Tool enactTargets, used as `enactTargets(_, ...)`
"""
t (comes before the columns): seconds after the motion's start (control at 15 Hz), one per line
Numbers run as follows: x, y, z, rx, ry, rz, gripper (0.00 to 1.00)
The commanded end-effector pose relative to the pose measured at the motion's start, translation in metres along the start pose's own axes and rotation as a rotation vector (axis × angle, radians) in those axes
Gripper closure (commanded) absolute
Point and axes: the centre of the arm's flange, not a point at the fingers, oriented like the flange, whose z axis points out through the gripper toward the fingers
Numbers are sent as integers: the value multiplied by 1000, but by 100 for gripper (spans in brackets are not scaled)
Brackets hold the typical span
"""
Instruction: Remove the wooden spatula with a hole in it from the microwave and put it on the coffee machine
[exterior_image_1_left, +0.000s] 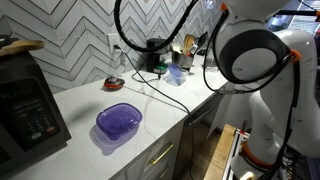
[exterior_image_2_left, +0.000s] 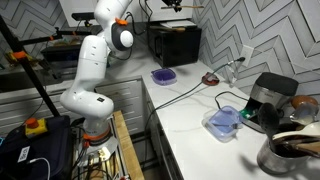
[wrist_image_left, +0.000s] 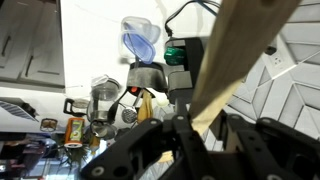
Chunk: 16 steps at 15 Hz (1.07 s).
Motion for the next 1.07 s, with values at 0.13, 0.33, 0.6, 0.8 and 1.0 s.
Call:
enactTargets(0.13, 21, 11, 9, -55, -22, 41, 76)
enactTargets(0.33, 22, 11, 10, -57, -26, 46, 76)
enactTargets(0.6, 24, 9, 14, -61, -24, 86, 94)
enactTargets(0.8, 62, 28, 61, -90, -3, 261, 94)
enactTargets(1.0, 105, 49, 104, -164, 47, 410, 94)
